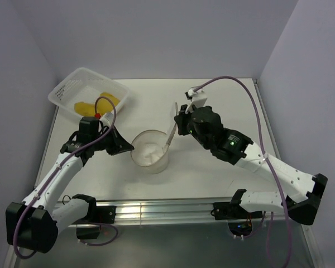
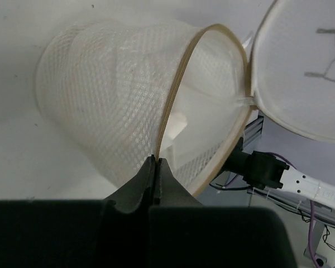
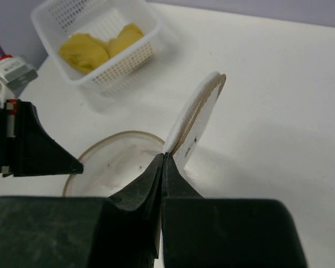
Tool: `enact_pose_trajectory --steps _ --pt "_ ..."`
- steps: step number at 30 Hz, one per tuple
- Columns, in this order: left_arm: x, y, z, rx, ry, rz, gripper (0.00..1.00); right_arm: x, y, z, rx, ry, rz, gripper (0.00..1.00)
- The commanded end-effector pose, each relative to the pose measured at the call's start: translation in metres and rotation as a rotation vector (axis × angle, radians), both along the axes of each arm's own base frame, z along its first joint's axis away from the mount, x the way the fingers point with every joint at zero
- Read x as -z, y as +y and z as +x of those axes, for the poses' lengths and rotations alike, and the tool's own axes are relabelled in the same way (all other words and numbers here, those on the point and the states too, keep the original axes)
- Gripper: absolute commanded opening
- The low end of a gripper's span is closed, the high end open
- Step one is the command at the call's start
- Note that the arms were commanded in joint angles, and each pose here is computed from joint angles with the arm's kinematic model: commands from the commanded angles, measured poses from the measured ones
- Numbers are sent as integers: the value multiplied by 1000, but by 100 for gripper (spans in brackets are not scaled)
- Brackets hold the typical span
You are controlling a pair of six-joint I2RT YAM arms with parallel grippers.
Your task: Place the bra in the laundry bag and zip it closed
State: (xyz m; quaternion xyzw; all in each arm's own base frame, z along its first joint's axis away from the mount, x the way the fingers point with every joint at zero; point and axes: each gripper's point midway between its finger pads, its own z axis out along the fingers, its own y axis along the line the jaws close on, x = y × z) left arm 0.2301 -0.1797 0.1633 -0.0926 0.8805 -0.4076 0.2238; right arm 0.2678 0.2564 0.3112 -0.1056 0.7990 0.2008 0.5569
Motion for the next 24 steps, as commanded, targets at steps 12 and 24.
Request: enact_pose_trajectory --steps 12,24 --pt "-65 25 50 -79 -167 -93 0 -53 -65 4 100 -162 186 0" --pt "-33 42 58 -170 -207 25 0 21 -5 -1 -70 57 305 0"
